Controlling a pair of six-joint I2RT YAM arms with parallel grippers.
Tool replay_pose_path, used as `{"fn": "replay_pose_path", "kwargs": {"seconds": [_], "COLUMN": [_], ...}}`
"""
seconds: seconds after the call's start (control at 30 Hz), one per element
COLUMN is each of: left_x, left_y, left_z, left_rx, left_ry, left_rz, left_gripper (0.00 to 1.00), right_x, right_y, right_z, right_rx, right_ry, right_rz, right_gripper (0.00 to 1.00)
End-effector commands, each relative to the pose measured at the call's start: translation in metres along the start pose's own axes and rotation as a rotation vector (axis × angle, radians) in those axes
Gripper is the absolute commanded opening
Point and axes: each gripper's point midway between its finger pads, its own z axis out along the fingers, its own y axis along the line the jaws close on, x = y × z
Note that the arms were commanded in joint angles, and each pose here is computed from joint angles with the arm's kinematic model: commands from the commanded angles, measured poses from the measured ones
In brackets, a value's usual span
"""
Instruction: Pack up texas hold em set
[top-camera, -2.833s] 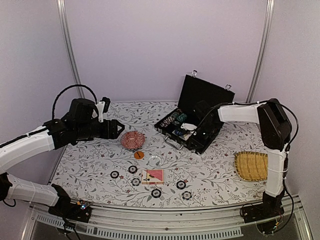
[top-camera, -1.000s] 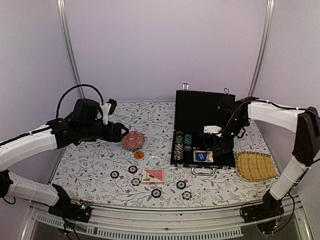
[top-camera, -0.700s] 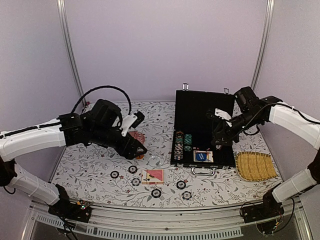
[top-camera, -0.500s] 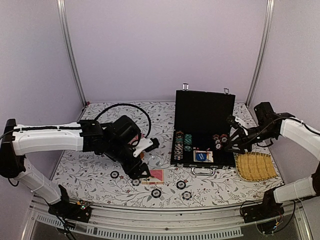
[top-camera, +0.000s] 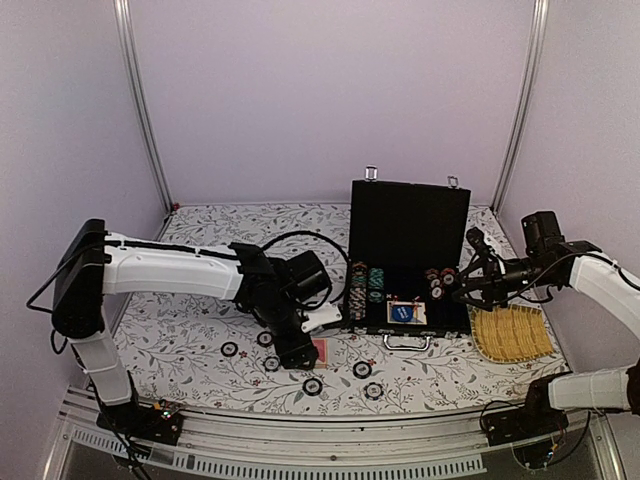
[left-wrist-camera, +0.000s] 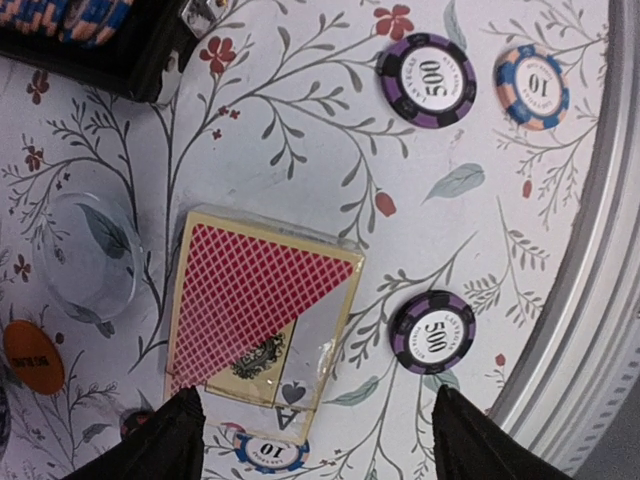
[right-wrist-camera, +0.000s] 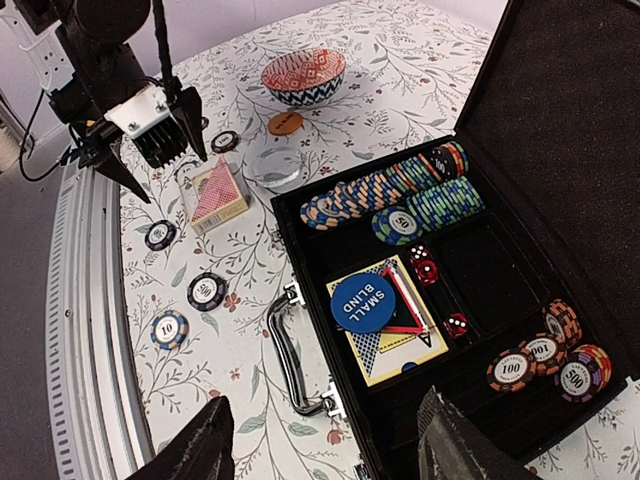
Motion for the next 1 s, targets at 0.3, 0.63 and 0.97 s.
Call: {"fn": "replay_pose_path", "kwargs": {"seconds": [0.3, 0.63, 0.97], "left_x": [0.002, 0.012, 0.007], "left_y": [0.024, 0.036, 0.035], "left_z": [0.032, 0.056, 0.057], "left_rx": [-0.06, -0.068, -0.057], "left_ry": [0.071, 0.144, 0.16], "left_rz": [0.118, 0.139, 0.143], "left_gripper": [0.96, 0.82, 0.73], "right_x": [0.002, 0.006, 0.008], "right_y": [-0.003, -0.005, -0.005], "right_z": [0.003, 0.007, 0.009], "right_rx": [-0.013, -0.027, -0.031], "right_ry": [-0.008, 0.005, 0.011], "right_rz": [-0.015, 0.002, 0.008], "right_gripper": [0.63, 0.63, 0.63]}}
